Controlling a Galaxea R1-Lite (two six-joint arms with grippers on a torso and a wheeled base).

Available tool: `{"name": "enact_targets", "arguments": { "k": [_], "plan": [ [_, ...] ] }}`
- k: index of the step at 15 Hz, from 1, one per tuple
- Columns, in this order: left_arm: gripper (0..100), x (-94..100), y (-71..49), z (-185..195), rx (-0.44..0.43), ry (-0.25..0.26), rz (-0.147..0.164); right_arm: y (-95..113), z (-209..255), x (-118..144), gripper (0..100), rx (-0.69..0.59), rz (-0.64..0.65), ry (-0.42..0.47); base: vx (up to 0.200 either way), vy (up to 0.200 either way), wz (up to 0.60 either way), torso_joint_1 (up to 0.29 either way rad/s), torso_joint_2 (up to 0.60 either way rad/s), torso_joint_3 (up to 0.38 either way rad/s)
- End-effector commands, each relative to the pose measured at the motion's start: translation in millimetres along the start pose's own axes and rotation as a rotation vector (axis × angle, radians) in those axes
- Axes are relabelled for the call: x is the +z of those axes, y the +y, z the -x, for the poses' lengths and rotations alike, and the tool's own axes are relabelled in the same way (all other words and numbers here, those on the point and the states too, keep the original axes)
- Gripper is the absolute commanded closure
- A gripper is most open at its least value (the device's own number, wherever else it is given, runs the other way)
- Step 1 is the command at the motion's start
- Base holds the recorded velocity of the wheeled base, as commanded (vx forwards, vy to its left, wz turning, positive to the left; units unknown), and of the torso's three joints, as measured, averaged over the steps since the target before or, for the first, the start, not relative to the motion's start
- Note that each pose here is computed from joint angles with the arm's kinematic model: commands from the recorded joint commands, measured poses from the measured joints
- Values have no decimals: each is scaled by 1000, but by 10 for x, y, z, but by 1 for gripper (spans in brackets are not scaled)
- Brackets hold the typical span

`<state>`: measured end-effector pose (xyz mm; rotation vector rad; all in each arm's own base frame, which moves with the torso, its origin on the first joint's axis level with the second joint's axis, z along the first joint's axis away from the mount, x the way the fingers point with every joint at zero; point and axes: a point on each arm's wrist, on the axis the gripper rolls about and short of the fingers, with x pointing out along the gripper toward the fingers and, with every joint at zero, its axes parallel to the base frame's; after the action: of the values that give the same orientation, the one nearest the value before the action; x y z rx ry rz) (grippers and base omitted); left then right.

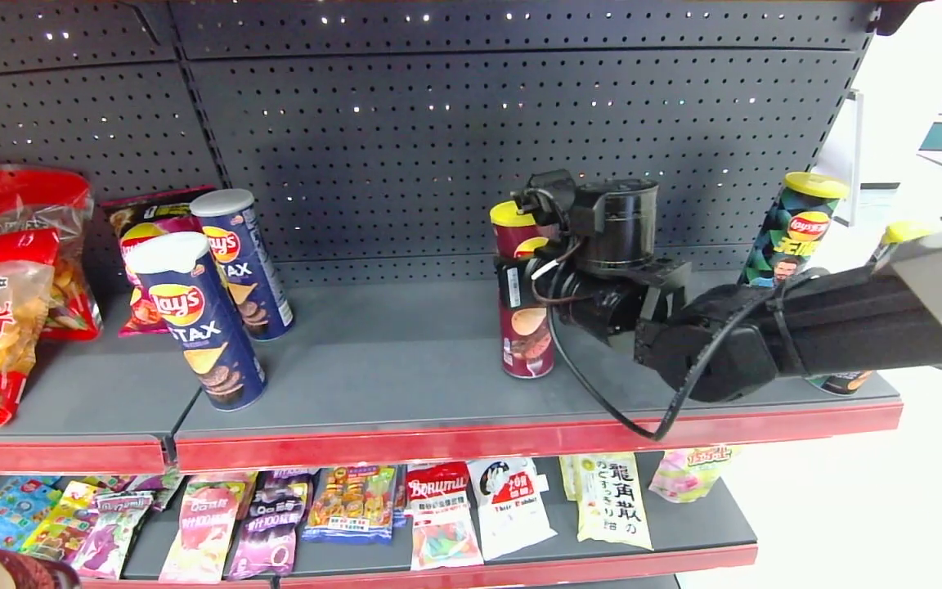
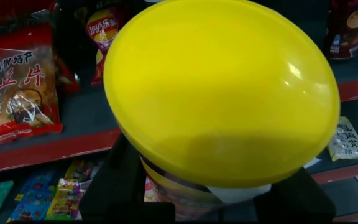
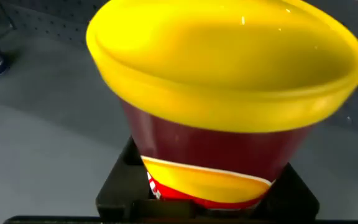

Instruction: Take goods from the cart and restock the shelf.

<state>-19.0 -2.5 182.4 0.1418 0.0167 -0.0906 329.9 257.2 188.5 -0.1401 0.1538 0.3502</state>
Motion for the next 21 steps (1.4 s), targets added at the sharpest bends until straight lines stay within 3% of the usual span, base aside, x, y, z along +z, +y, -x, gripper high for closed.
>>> {"name": "enact_targets", "arguments": {
  "k": [1, 4, 8, 21],
  "plan": [
    [100, 4, 1, -1, 0, 0, 1, 46, 292, 155, 100, -11, -39, -33, 0, 0, 0, 0, 0, 0],
    [100, 3, 0, 7, 1, -5, 0, 110, 371, 162, 100, -53, -93, -81, 0, 0, 0, 0, 0, 0],
    [100, 1, -1, 7, 1, -3, -1, 137, 414, -61, 100, -51, -91, -114, 0, 0, 0, 0, 0, 0],
    [100, 13, 2, -9, 1, 3, -1, 291, 410, -335, 100, -95, -49, -87, 0, 0, 0, 0, 0, 0]
  ]
}}
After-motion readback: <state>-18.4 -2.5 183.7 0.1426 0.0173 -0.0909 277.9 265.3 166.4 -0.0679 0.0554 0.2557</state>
